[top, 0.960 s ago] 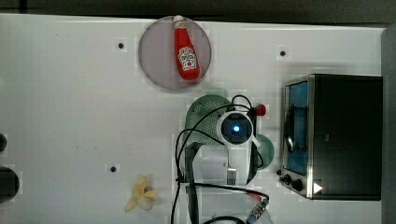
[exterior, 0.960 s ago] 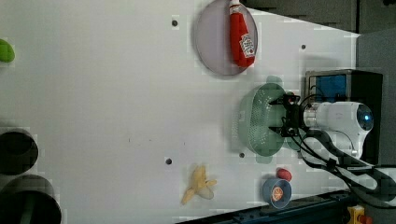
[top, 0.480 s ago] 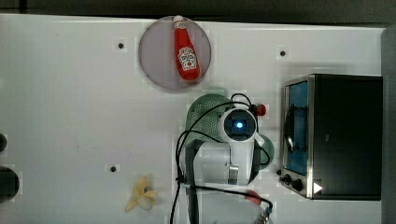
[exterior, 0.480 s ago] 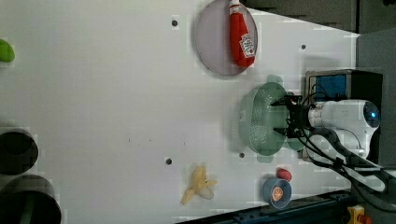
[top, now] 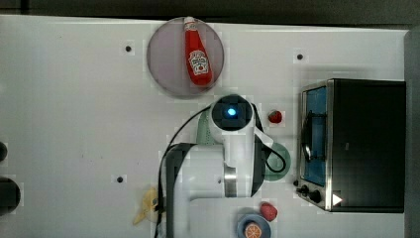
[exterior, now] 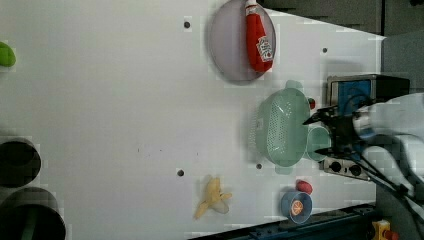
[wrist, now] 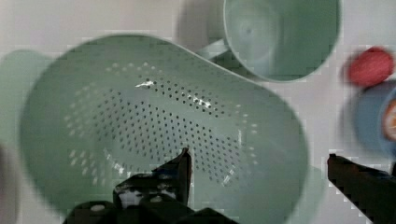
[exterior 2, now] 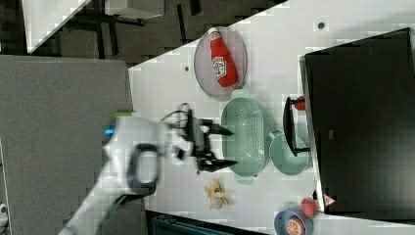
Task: Drag strainer left to right.
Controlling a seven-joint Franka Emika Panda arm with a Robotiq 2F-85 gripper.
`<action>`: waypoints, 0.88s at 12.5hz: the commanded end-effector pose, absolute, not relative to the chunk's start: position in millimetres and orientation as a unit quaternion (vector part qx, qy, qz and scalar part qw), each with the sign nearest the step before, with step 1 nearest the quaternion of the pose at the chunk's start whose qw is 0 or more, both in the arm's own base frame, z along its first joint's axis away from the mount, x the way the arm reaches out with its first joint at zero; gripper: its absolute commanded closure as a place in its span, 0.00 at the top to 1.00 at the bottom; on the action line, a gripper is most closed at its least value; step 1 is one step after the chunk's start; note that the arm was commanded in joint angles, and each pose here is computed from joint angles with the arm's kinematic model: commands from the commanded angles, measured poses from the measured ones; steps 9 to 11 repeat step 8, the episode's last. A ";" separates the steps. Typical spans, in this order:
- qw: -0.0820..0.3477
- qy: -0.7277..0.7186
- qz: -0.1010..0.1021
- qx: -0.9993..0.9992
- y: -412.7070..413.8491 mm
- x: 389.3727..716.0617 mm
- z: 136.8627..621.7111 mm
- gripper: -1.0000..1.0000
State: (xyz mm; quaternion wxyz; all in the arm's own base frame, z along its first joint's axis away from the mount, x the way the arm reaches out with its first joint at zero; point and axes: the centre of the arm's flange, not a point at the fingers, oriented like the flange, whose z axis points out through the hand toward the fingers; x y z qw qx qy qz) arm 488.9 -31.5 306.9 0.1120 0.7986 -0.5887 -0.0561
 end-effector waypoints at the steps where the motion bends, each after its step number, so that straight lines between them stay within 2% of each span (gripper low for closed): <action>1: 0.055 -0.527 -0.015 0.848 -26.2 507.1 432.6 1.00; 4: 0.006 -0.494 -0.030 0.869 -27.0 483.4 512.8 1.00; 6: 0.007 -0.464 -0.028 0.885 -27.3 466.6 549.7 1.00; 8: 0.012 -0.439 -0.034 0.898 -23.9 454.0 572.0 1.00; 11: 0.012 -0.439 -0.034 0.898 -23.9 454.0 572.0 1.00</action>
